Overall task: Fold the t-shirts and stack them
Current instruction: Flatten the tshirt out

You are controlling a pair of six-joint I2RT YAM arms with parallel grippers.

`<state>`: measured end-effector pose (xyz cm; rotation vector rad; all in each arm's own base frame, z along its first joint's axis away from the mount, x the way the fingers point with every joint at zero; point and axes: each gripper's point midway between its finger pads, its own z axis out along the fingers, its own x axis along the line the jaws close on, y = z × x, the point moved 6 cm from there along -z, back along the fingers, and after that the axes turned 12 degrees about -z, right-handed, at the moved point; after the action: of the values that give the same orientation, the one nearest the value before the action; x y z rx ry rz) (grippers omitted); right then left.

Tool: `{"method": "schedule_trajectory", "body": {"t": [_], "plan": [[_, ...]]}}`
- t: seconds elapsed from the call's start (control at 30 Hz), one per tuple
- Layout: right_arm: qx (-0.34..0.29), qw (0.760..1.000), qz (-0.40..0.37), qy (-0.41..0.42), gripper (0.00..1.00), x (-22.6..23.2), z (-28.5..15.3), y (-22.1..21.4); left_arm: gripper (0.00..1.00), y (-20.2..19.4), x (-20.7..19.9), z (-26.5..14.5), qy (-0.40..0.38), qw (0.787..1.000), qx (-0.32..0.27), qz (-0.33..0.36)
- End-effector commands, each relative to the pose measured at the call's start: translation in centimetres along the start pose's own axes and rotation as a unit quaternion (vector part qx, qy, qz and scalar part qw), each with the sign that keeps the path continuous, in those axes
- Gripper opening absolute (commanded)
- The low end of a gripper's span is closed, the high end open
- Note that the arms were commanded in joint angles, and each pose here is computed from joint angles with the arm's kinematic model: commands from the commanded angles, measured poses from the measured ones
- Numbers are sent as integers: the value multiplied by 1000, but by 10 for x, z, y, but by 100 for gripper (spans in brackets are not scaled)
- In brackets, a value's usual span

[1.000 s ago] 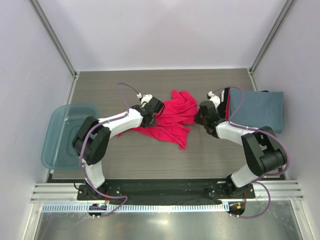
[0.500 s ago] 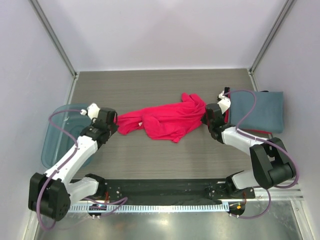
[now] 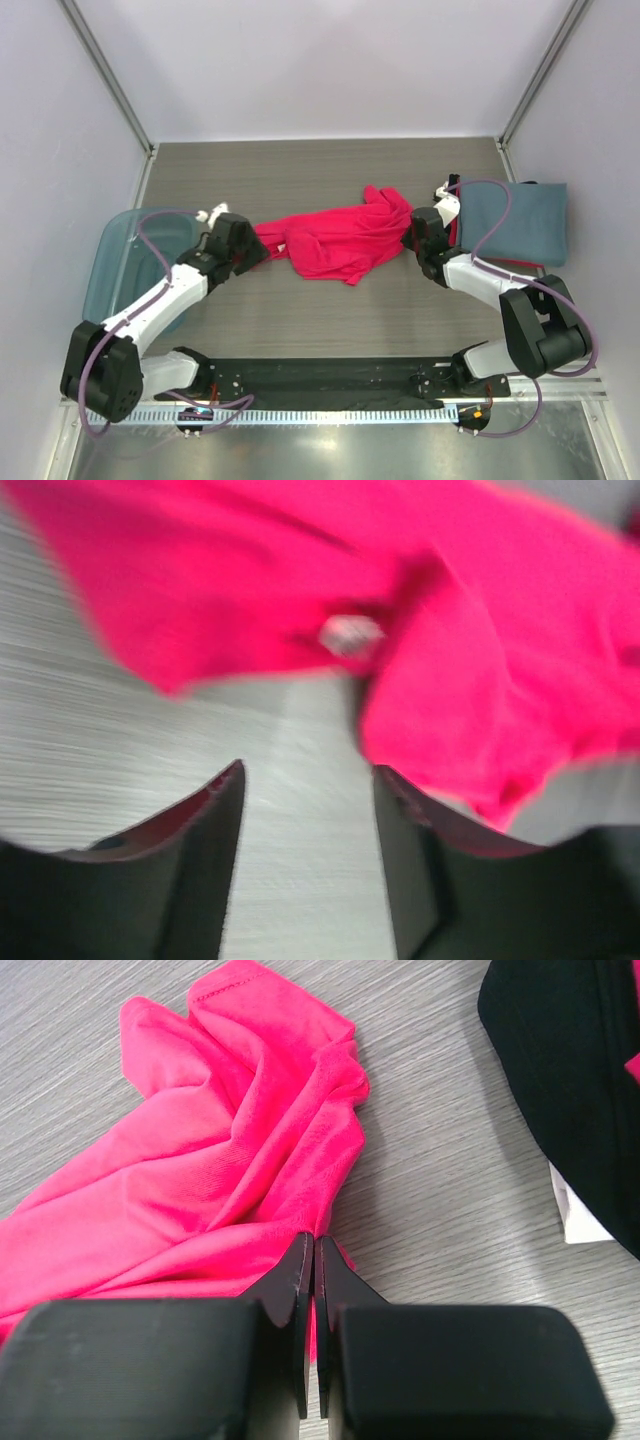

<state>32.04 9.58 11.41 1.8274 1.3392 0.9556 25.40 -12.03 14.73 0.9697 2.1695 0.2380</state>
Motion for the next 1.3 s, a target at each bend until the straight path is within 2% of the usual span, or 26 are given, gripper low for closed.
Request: {"method": "schedule_trajectory", "body": {"t": [0.0,0.07,0.2,0.37,0.47,0.63,0.8,0.87,0.9,0.93,1.1,1.17,1.2,1.27], "plan": [[-27,1000,6,9,6,6,2,15,57,-31,-43,-5,-86,994,40,60],[-28,1000,7,9,6,6,2,15,62,-42,-48,1,-89,992,54,73],[-28,999,7,16,6,8,2,15,66,-51,-55,23,-80,991,74,82],[-27,999,6,19,6,9,2,15,65,-54,-59,50,-53,991,73,94],[-26,999,5,19,6,9,2,14,61,-57,-62,62,-46,991,76,98],[-29,999,5,20,7,9,2,16,48,-61,-65,77,-38,991,84,95],[-28,999,5,18,7,9,3,15,42,-65,-67,84,-35,992,87,88],[-28,999,4,18,7,9,3,16,28,-65,-68,86,-36,992,91,85],[-27,999,5,19,7,9,3,16,17,-66,-67,85,-36,991,93,85],[-26,1000,3,18,7,9,3,14,0,-64,-70,80,-44,991,90,84],[-27,999,3,17,7,9,4,15,0,-59,-65,52,-54,992,58,94],[-25,999,4,22,10,10,3,15,0,-56,-67,33,-69,992,54,94],[-28,999,3,25,16,10,3,15,0,-57,-68,24,-78,991,55,94],[-29,999,3,28,43,10,2,15,0,-55,-68,0,-97,990,49,92]]}}
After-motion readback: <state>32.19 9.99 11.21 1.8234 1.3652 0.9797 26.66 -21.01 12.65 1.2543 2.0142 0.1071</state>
